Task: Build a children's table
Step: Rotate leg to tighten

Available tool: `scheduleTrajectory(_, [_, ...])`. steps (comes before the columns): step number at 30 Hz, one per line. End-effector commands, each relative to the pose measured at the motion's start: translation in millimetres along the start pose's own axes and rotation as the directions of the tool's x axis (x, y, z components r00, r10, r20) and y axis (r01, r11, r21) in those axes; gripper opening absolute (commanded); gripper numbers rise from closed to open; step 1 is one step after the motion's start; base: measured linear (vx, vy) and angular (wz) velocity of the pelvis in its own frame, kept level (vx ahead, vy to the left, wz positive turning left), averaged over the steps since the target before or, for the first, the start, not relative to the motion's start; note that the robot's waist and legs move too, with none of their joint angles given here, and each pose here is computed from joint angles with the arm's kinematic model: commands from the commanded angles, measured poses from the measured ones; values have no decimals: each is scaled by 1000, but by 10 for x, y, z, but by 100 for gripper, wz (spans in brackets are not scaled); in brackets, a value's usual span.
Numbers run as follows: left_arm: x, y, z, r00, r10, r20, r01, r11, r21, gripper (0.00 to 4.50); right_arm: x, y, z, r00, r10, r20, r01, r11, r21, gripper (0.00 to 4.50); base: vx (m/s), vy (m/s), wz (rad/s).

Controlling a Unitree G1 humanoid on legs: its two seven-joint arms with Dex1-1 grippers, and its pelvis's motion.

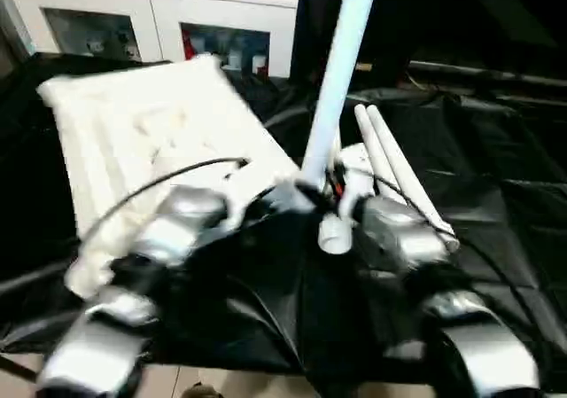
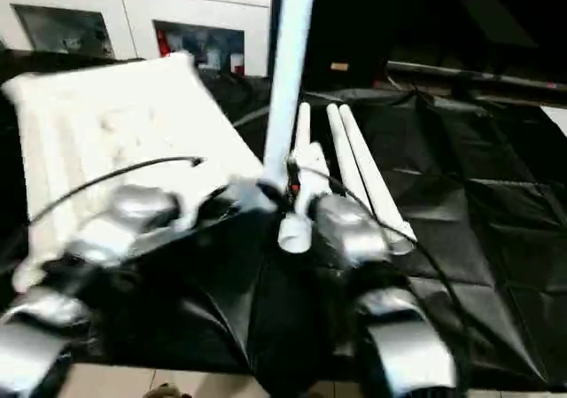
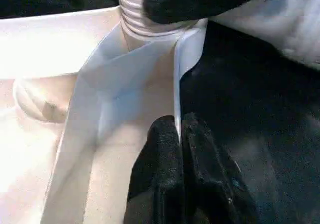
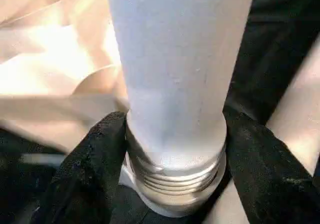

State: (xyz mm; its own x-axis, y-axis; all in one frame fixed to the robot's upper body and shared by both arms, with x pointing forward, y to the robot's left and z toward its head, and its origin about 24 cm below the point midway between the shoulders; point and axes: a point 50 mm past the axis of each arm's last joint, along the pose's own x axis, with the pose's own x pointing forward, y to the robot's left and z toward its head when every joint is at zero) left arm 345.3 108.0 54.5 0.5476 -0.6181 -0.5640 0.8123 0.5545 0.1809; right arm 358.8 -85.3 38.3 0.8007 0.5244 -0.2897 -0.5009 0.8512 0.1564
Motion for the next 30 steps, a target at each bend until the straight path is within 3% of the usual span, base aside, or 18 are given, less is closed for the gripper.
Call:
scheduleTrajectory(1, [157,-135,144,1000,16,2,-16,1000,15,0,91,221,-277,990,13,-138,-11,1000,20,269,0,0,0])
scheduleTrajectory(3, [180,-160,170,1000,11,6,-12,1000,19,0,119,272,-246,992,30,-125,-29,999,13,269,0,0,0])
scheduleTrajectory(5, [191,-172,185,1000,6,13,-7,1000,19,0,140,304,-205,993,43,-107,-41,999,25,325,0,0,0])
scheduleTrajectory(7, [189,-169,183,1000,6,14,-6,1000,22,0,148,317,-180,993,58,-98,-56,998,25,341,0,0,0])
scheduleTrajectory(13, [96,-111,129,999,-25,45,23,999,31,0,108,219,-54,988,141,-65,-147,984,-97,361,0,0,0])
scheduleTrajectory(15, [-11,-120,97,989,-116,90,109,991,79,0,-16,83,-18,967,245,-71,-254,953,-164,361,0,0,0])
scheduleTrajectory(19, [-70,-130,76,981,-167,103,157,983,95,0,-96,10,-29,951,292,-103,-308,927,-214,361,0,0,0])
scheduleTrajectory(22, [-234,-197,-28,939,-332,92,317,937,149,0,-293,-124,30,899,419,-131,-439,859,-265,361,0,0,0])
scheduleTrajectory(30, [-410,-153,-161,916,-397,50,384,907,172,0,-442,-154,78,826,534,-184,-564,774,-288,361,0,0,0])
